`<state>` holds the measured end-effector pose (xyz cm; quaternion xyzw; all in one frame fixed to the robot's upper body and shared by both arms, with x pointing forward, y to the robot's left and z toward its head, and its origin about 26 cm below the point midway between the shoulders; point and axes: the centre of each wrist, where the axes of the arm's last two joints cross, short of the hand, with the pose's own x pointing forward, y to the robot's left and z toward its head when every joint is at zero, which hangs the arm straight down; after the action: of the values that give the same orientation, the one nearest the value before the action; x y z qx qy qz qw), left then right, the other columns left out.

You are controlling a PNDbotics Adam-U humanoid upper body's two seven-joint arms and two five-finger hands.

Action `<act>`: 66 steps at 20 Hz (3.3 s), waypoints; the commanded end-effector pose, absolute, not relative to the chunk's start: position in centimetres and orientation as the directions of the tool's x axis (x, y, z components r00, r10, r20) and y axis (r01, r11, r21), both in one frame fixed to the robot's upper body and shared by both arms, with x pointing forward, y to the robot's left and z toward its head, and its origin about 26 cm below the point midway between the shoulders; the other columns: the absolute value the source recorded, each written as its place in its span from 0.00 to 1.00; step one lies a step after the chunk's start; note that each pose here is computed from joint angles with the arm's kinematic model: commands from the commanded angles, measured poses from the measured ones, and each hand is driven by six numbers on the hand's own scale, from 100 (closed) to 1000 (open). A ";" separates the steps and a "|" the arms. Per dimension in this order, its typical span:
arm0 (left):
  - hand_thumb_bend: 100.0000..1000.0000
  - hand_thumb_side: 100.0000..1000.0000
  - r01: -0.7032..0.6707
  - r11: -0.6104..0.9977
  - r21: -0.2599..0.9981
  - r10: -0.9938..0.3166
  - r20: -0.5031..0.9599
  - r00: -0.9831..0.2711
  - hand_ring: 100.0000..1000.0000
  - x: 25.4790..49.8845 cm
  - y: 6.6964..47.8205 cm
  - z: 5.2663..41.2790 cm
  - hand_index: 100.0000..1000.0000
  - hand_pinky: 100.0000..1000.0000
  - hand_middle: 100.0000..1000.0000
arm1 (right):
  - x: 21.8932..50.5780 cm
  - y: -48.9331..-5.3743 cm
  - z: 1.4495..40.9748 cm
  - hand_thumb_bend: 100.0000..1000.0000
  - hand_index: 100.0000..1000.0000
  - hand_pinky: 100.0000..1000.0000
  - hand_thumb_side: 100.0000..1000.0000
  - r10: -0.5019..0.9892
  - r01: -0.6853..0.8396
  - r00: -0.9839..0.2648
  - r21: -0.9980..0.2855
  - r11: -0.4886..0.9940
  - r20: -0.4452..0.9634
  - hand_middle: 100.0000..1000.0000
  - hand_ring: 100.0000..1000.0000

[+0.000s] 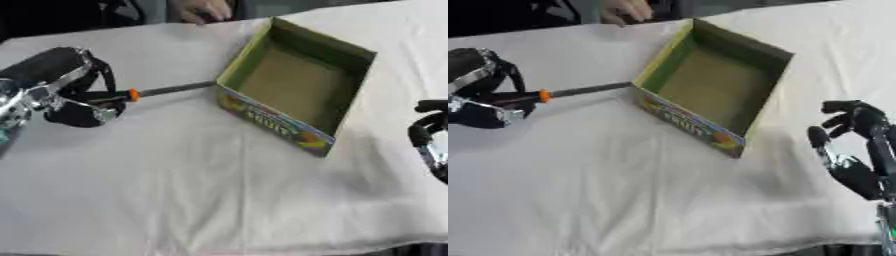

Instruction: Pick up objects on the table and place them in the box.

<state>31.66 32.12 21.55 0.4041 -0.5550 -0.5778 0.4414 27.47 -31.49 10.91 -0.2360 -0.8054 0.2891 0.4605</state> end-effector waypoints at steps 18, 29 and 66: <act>0.00 0.17 -0.058 -0.010 0.998 -0.895 -0.035 -0.445 0.03 34.1 26.9 26.3 0.19 0.00 0.10 | 27.2 -31.4 11.5 0.37 0.76 0.46 0.64 0.650 0.117 -0.484 -0.693 0.712 0.586 0.63 0.55; 0.00 0.18 -0.038 -0.015 0.999 -0.829 -0.034 -0.559 0.03 37.3 21.3 26.0 0.19 0.00 0.10 | 27.2 -31.3 11.4 0.36 0.76 0.46 0.64 0.644 0.106 -0.486 -0.692 0.714 0.591 0.63 0.54; 0.79 0.75 -0.209 0.180 0.961 -0.609 -0.058 -0.791 0.71 38.2 5.9 27.4 0.79 0.54 0.76 | 27.1 -31.1 10.8 0.36 0.76 0.46 0.64 0.633 0.076 -0.485 -0.692 0.718 0.604 0.63 0.54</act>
<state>38.77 5.77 25.98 0.2696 -0.7414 -0.5836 0.1926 27.26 -31.00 10.32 -0.2158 -0.8037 0.3019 0.4650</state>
